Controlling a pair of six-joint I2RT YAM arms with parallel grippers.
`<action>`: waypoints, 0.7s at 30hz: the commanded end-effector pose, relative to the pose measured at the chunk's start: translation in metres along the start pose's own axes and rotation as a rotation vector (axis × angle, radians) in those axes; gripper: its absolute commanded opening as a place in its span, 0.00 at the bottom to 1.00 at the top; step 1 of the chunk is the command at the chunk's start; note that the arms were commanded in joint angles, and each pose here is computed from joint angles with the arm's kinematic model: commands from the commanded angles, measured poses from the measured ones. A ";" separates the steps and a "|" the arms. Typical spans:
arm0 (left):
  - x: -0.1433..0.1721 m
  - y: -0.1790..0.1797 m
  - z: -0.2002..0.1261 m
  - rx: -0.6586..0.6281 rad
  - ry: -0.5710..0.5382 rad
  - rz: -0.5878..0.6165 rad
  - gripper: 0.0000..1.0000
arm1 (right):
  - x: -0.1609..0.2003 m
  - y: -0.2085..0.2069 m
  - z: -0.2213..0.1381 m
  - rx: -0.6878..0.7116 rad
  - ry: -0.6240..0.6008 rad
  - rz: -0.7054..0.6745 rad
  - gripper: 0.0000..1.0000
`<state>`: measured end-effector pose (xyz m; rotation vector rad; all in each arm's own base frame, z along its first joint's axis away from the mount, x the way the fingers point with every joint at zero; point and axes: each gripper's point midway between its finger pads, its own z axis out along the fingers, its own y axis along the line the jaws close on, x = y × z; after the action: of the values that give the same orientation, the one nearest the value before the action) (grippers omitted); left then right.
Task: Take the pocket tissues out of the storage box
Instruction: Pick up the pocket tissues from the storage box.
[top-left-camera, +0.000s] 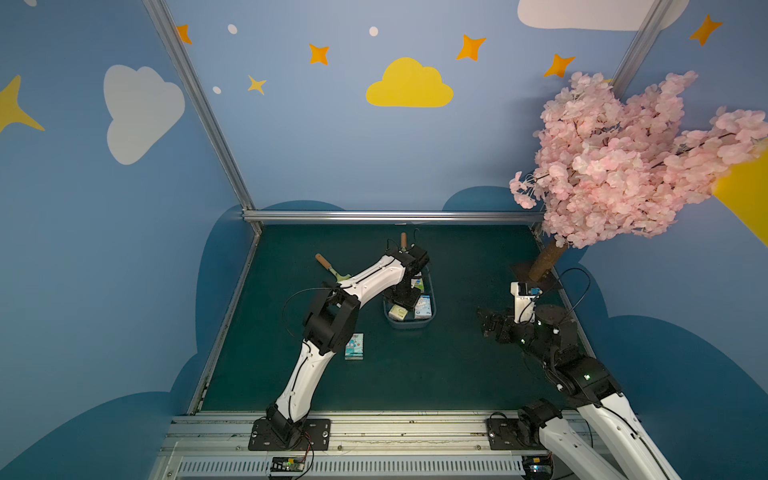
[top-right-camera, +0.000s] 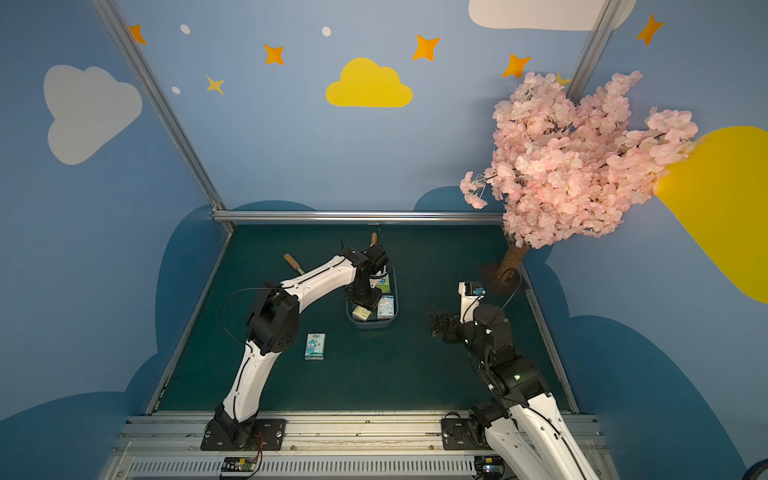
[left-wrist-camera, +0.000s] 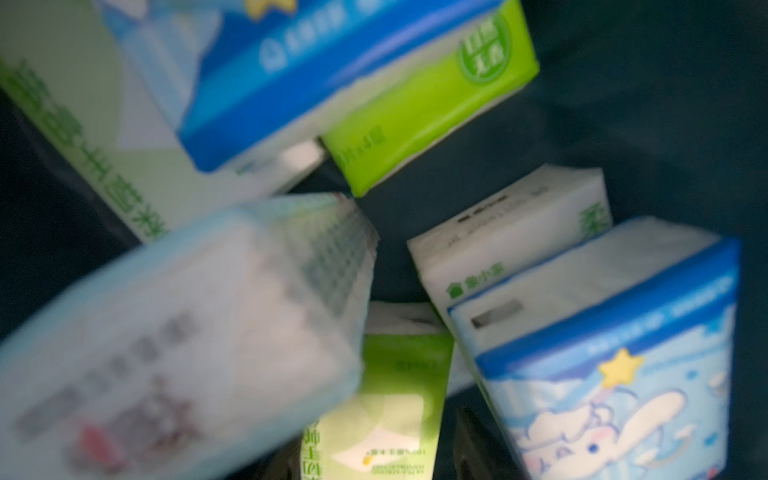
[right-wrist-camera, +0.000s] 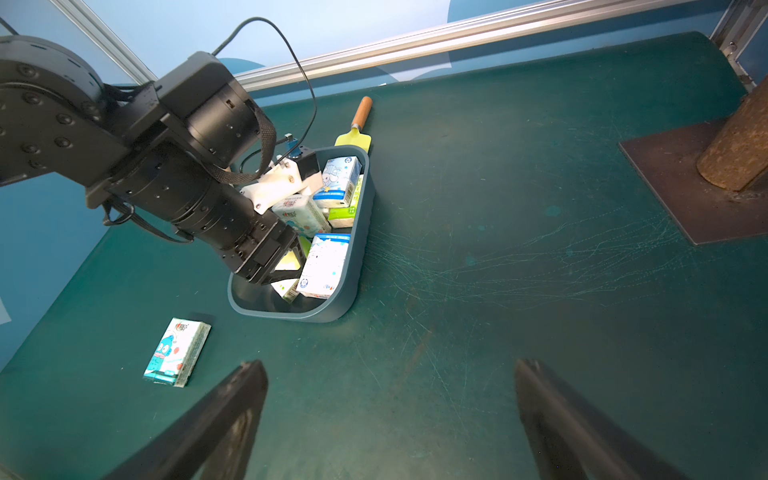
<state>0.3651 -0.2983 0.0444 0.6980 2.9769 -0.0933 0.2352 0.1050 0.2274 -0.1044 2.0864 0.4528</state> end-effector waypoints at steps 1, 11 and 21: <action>0.005 -0.004 0.013 -0.005 0.046 0.026 0.62 | -0.009 0.002 0.000 -0.009 -0.033 -0.008 0.98; 0.005 -0.002 0.022 -0.042 0.060 0.040 0.60 | -0.008 0.002 0.004 -0.006 -0.027 0.007 0.98; 0.008 -0.001 0.000 -0.047 0.037 0.019 0.47 | -0.008 0.000 0.009 0.005 -0.022 0.020 0.98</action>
<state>0.3662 -0.2992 0.0284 0.7363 2.9868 -0.0098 0.2413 0.1067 0.2241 -0.0944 2.0985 0.4513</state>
